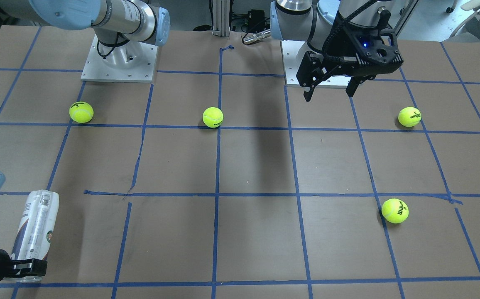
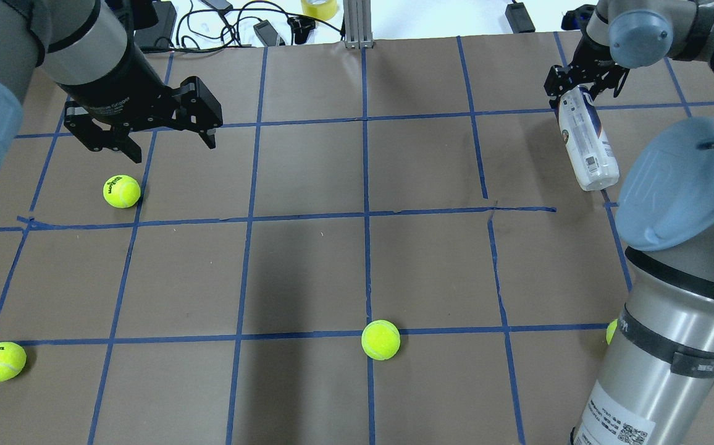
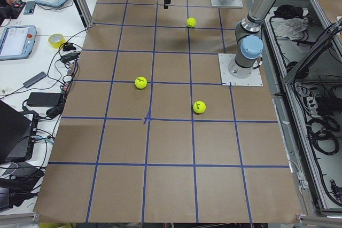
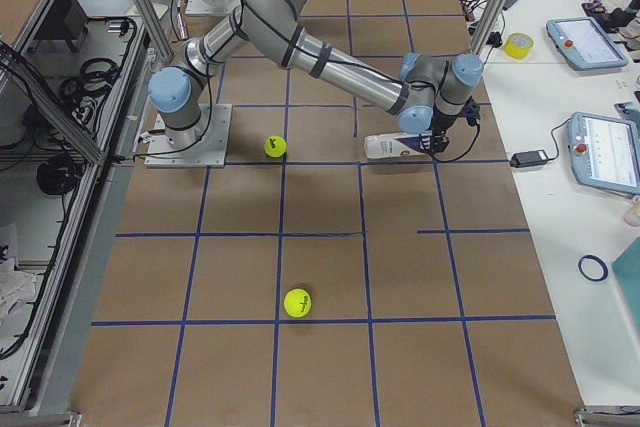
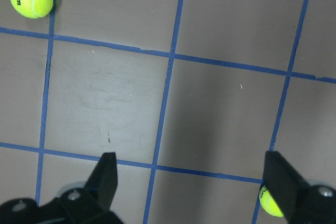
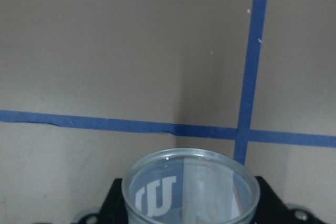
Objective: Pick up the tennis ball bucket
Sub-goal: 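Carry the can with the right gripper toward the table center and lower it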
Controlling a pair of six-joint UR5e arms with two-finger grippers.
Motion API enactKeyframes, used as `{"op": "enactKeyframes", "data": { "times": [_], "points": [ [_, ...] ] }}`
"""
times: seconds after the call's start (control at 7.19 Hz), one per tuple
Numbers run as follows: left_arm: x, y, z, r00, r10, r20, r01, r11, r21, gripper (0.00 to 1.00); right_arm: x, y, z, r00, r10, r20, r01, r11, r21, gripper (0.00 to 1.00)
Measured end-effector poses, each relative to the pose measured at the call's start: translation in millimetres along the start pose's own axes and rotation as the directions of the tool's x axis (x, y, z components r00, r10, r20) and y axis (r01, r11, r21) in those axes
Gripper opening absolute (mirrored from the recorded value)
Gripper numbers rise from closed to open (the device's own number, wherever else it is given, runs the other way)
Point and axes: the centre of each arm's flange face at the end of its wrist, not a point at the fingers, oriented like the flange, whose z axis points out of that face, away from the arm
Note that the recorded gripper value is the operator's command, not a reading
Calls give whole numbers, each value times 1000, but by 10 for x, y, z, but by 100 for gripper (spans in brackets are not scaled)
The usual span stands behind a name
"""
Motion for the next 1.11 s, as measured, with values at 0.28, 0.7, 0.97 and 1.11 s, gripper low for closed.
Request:
{"op": "enactKeyframes", "data": {
  "times": [0.28, 0.7, 0.97, 1.11],
  "points": [
    [0, 0, 0, 1000, 0, 0, 0, 1000, 0, 100, -361, -3, -499, 972, -231, 37, 226, 969, 94, 29],
    [-3, -2, 0, 1000, -1, 0, 1, 1000, 0, 100, -1674, 17, -889, 817, -576, -14, 572, 808, 141, 25],
    [-4, -3, -1, 1000, -1, 0, 1, 1000, 1, 100, -2966, 271, -986, 650, -759, -33, 755, 640, 145, 25],
    [-4, -3, 0, 1000, -1, 0, 1, 1000, 1, 100, -3391, 403, -971, 562, -826, -43, 822, 552, 142, 26]
  ]
}}
